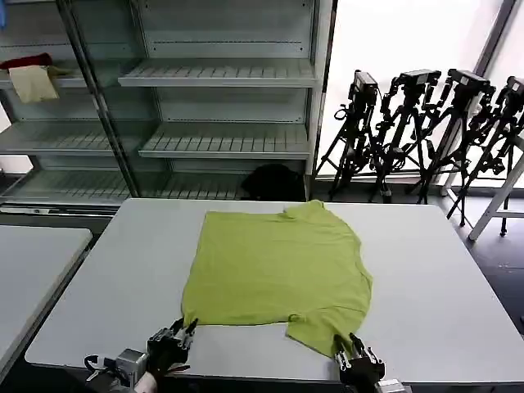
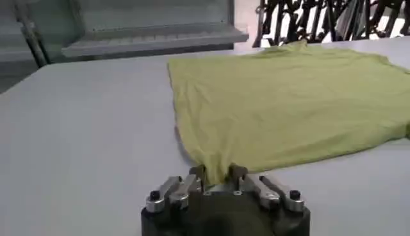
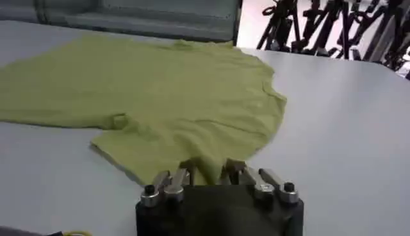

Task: Fold and organize the clothes.

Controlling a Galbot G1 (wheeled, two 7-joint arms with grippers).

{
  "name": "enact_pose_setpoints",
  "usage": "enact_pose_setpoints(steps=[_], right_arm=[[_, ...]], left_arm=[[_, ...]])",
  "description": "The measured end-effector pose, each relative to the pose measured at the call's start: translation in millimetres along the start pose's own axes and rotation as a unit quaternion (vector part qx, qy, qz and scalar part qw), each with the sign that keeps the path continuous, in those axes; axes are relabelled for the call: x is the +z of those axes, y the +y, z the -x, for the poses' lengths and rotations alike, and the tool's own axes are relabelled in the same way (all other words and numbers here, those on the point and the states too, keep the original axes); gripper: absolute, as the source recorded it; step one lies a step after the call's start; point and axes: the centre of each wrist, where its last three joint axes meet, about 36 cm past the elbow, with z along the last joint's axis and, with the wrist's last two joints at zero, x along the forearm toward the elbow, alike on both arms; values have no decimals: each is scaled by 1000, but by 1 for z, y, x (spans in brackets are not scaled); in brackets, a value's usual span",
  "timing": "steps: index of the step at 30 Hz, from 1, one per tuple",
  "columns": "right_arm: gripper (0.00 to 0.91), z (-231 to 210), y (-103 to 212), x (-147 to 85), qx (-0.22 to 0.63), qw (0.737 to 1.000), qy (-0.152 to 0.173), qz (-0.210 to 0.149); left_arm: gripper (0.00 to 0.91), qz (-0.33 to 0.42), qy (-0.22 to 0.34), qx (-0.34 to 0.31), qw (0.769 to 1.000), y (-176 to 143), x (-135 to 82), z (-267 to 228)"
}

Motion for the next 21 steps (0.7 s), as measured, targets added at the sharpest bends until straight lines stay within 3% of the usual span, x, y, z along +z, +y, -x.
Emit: enact_pose_setpoints(steps=[13,21], right_arm=[[0,5,-7,-25,18,998,-50,27],[0,35,-11,-51,23,994,-97,37]], left_arm=[[0,-15,-31,-1,999,6,-12,2],[0,-30,-65,-8,997,13,-32,15]])
